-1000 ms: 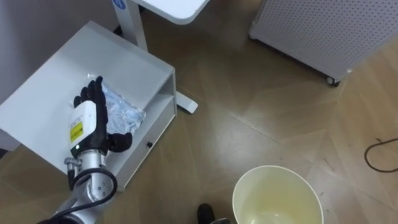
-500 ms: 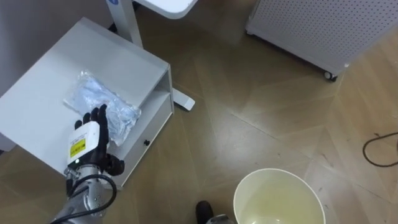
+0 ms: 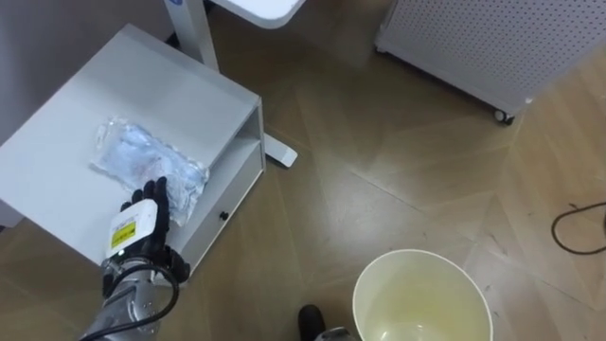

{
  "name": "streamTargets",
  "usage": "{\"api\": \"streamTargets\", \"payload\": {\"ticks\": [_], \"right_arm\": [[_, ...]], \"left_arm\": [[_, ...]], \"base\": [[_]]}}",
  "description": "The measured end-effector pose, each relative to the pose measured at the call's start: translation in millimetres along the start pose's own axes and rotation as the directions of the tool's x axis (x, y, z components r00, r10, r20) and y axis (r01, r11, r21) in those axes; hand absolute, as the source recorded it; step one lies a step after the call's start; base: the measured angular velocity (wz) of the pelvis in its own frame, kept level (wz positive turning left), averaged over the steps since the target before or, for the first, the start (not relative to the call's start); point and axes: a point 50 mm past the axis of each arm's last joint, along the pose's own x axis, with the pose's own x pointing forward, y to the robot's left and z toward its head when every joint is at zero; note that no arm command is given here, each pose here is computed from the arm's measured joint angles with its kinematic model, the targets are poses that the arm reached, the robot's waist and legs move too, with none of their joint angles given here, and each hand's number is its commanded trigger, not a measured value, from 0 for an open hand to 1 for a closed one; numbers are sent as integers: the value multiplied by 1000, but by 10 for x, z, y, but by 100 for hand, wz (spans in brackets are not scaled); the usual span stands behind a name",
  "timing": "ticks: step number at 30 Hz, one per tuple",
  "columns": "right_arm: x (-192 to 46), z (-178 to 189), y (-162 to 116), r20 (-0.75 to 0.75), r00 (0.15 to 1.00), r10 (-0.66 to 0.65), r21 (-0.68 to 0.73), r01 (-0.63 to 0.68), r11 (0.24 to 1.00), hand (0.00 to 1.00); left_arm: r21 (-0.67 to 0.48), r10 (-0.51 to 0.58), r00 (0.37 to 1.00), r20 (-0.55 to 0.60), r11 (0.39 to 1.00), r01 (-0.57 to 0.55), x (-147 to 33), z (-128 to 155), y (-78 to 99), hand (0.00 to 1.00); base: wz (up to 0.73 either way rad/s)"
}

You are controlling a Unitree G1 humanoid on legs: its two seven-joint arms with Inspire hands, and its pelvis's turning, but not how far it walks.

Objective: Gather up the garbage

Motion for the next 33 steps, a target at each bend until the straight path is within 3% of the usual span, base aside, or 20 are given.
{"api": "streamTargets", "payload": {"ticks": [3, 11, 27, 30, 33], "right_arm": [[0, -1, -5, -1, 1000, -7, 0, 7, 1000, 100], [-3, -24, -15, -16, 1000, -10, -4, 10, 1000, 100], [-6, -34, 15, -18, 1000, -1, 3, 1, 1000, 100], [-7, -38, 26, -11, 1000, -5, -5, 5, 1000, 100], [-7, -6, 59, 19, 1000, 6, -8, -6, 1000, 100]], "left_arm": [[-4, 26, 1000, -8, 1000, -26, 55, 3, 99, 100], [-16, 41, 999, -36, 999, -41, 71, -26, 139, 100], [-10, 28, 999, -45, 1000, -29, 33, -47, 72, 100], [-75, 16, 998, -67, 997, -21, 6, -37, 13, 100], [-223, -12, 996, -89, 975, -8, -49, 17, -98, 100]], "base": [[2], [0], [0], [0], [0]]}}
